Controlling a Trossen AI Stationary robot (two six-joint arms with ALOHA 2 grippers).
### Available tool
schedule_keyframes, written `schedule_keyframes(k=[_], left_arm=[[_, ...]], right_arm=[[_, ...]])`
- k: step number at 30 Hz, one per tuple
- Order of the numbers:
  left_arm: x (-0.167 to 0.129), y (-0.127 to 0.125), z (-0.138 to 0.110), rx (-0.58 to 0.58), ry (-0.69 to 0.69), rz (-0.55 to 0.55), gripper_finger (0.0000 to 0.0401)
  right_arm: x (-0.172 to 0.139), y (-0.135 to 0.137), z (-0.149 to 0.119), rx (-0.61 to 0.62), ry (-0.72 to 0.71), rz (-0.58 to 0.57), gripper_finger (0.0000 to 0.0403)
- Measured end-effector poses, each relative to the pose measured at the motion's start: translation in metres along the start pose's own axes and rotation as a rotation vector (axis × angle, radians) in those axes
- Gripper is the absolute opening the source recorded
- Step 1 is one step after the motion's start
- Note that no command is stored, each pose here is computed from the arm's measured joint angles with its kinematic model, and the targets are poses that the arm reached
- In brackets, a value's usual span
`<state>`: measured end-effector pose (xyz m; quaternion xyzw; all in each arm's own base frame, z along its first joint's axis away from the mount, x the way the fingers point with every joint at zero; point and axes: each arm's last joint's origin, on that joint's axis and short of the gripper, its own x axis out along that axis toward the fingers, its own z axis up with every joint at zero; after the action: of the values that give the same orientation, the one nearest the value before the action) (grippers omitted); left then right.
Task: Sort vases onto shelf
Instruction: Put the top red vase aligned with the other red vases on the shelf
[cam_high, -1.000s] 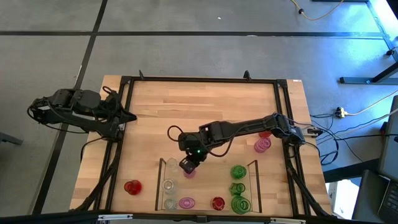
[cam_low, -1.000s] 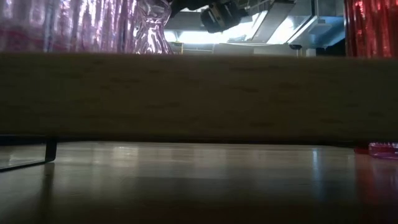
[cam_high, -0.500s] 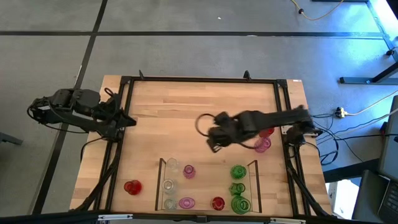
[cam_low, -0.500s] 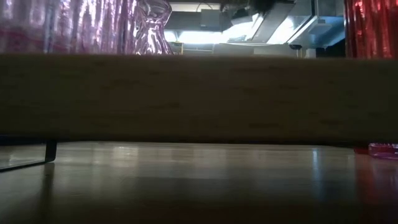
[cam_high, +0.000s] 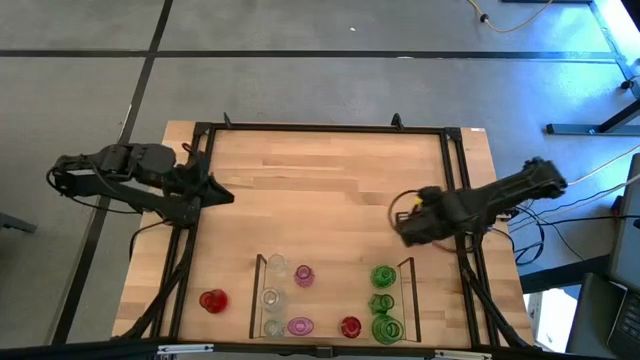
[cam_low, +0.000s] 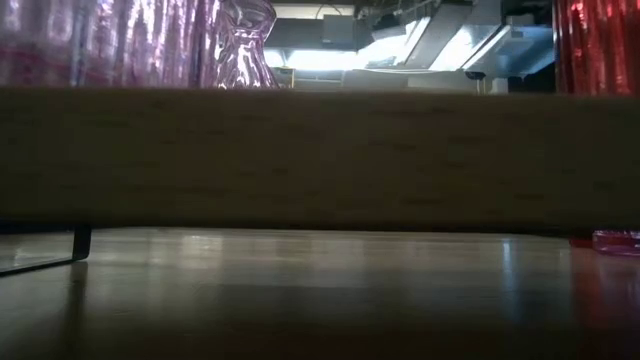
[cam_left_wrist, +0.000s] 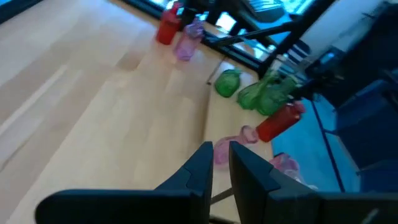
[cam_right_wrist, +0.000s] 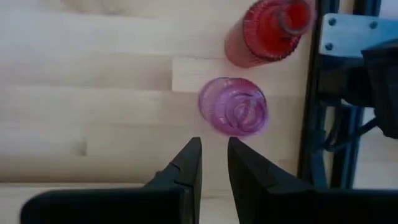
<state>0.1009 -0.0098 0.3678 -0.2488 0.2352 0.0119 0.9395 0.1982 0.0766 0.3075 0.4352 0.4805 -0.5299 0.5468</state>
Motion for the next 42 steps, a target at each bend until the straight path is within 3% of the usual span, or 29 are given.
schedule_keyframes(k=[6,13,17,24,35,42], left_arm=[[0.030,-0.005,0.013,0.064,0.024,-0.037,0.0044],[0.076,0.006,0.028,0.022,0.124,-0.112,0.0044],[0.091,0.012,0.036,0.004,0.114,-0.119,0.0040],[0.091,0.020,0.044,-0.010,0.054,-0.092,0.0025],[0.089,0.026,0.049,-0.032,0.031,-0.108,0.0005],[0.089,0.026,0.049,-0.031,0.036,-0.117,0.0004]], right_arm=[[-0.014,-0.028,0.008,0.026,-0.005,0.115,0.0060],[0.018,-0.039,0.005,0.012,0.055,-0.016,0.0060],[0.029,-0.036,0.002,0.010,0.062,-0.002,0.0060],[0.030,-0.042,0.007,0.043,-0.055,-0.041,0.0060],[0.048,-0.054,0.043,0.325,-0.198,-0.048,0.0060],[0.051,-0.056,0.060,0.334,-0.180,-0.076,0.0060]])
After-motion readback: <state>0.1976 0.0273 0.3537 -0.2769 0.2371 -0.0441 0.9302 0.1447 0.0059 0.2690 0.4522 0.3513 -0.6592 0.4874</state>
